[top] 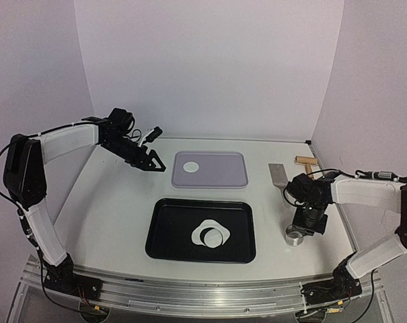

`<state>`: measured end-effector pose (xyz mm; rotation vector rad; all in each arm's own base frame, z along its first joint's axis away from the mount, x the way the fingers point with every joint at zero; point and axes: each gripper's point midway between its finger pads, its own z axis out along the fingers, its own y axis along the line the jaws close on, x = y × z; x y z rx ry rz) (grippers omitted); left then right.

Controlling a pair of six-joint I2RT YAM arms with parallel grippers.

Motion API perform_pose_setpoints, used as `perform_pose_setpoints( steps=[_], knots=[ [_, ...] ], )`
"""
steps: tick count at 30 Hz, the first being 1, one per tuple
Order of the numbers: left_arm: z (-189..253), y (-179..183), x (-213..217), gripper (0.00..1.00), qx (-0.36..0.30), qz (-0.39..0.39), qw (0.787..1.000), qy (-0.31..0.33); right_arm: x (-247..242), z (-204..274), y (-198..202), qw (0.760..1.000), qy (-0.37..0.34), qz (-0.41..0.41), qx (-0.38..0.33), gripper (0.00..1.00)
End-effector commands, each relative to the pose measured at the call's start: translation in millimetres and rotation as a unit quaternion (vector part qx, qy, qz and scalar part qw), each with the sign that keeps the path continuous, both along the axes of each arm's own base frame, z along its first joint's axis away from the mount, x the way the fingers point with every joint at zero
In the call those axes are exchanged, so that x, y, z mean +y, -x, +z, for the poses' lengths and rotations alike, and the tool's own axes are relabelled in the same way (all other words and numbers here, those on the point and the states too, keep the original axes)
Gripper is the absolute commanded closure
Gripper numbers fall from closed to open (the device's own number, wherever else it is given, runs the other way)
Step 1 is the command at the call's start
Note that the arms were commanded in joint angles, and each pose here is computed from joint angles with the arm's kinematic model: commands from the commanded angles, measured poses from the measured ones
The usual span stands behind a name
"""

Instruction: Roll out the dumpling wrappers from the dough

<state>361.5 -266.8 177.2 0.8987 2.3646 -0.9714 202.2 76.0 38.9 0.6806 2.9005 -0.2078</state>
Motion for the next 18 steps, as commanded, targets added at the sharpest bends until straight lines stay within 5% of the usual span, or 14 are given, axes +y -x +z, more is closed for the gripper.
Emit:
perform_pose_setpoints(
  steps=[1, 6, 12, 15, 18],
  knots=[
    [-1.9, 2.0, 0.6, 0.26, -0.013, -0.008, 1.0, -0.001, -14.7, 4.2, -7.8, 0.999, 0.018, -0.03, -0.028, 1.0],
    [-5.0, 3.4, -1.1, 0.26, -0.005, -0.012, 1.0, 0.003, -15.7, -9.9, -6.8, 0.999, 0.016, -0.038, -0.004, 0.98],
    [-9.2, 5.0, -1.5, 0.26, -0.003, -0.018, 1.0, 0.001, -7.8, 10.5, -19.4, 0.999, -0.005, -0.027, -0.033, 0.52],
    [-14.9, 5.4, -1.5, 0.26, 0.0, -0.022, 1.0, -0.003, -9.1, 33.7, -29.8, 0.999, 0.005, -0.01, -0.052, 0.4],
    [-20.6, 8.0, -2.5, 0.26, 0.006, -0.037, 0.999, -0.006, -7.7, 56.4, -37.8, 0.998, 0.012, 0.01, -0.061, 0.38]
  ],
)
